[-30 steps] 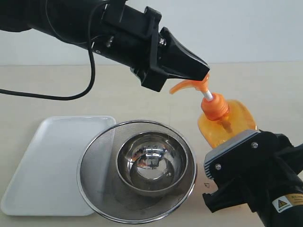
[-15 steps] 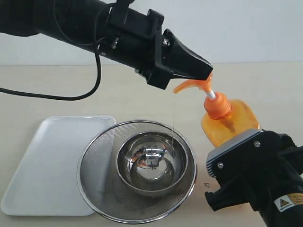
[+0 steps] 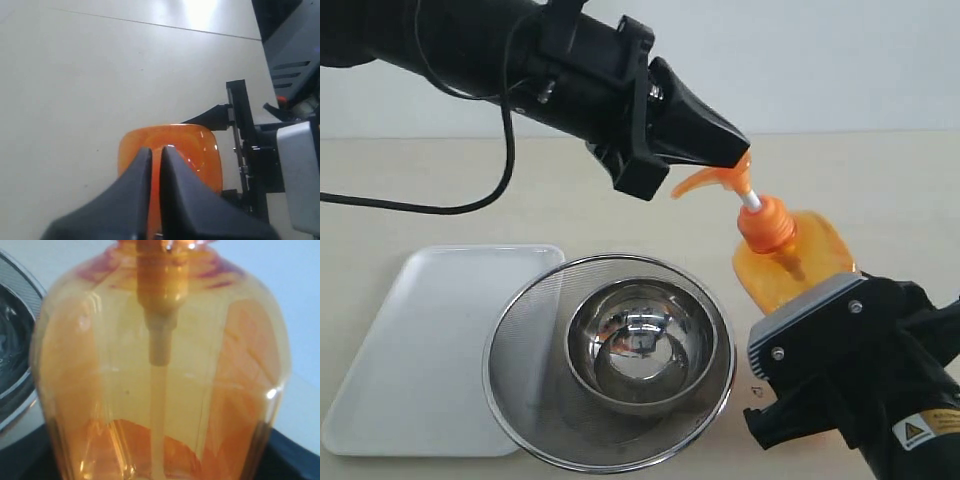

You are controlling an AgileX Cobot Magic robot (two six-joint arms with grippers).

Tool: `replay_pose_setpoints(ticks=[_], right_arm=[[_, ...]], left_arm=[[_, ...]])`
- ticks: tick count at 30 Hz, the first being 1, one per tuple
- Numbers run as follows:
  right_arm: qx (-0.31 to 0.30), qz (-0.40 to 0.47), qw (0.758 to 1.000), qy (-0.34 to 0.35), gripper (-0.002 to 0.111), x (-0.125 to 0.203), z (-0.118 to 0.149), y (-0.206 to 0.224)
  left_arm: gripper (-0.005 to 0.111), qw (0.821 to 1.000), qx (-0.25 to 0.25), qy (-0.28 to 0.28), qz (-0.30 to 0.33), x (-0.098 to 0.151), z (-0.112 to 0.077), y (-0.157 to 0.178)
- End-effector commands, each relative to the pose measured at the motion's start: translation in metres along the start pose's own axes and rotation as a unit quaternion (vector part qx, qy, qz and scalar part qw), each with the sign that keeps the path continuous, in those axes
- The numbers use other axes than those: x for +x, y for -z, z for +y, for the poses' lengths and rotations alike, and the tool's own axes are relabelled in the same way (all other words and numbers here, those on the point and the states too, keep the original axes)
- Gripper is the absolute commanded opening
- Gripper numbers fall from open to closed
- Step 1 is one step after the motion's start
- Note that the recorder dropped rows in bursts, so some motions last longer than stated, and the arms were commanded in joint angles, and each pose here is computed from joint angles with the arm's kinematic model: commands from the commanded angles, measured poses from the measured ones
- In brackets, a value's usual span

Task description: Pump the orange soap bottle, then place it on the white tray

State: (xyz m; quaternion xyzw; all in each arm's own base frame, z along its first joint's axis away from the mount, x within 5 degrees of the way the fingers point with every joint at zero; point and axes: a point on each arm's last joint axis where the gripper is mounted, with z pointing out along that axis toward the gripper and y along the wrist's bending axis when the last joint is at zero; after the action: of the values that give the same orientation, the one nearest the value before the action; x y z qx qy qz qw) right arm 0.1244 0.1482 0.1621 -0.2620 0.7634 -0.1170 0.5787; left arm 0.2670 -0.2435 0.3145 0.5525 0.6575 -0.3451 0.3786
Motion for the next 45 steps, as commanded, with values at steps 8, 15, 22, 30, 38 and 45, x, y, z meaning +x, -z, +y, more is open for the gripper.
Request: replay_pose_setpoints(ticks=[8, 15, 22, 30, 38, 45], right_arm=[[-0.003, -0.042, 0.999, -0.006, 0.000, -0.011, 0.000, 0.001], [-0.003, -0.042, 0.999, -0.006, 0.000, -0.011, 0.000, 0.001], [-0.003, -0.042, 0.999, -0.006, 0.000, -0.011, 0.000, 0.001], [-0.003, -0.042, 0.999, -0.006, 0.000, -0.011, 0.000, 0.001], [-0.004, -0.044, 0.999, -0.004, 0.000, -0.011, 0.000, 0.001], [-0.004, -0.044, 0.999, -0.004, 0.000, -0.011, 0.001, 0.001]], left_arm=[[0.005, 0.996, -0.065, -0.043, -0.041, -0.031, -0.016, 0.063], [0.005, 0.998, -0.041, -0.029, -0.029, -0.025, -0.014, 0.055], [0.005, 1.000, 0.010, 0.004, -0.019, -0.006, 0.000, 0.025], [0.005, 0.999, 0.036, 0.025, -0.010, 0.007, 0.006, 0.009], [0.005, 0.998, 0.062, 0.016, 0.003, 0.012, 0.000, -0.010], [0.005, 0.998, 0.063, 0.022, 0.014, 0.018, -0.001, -0.023]])
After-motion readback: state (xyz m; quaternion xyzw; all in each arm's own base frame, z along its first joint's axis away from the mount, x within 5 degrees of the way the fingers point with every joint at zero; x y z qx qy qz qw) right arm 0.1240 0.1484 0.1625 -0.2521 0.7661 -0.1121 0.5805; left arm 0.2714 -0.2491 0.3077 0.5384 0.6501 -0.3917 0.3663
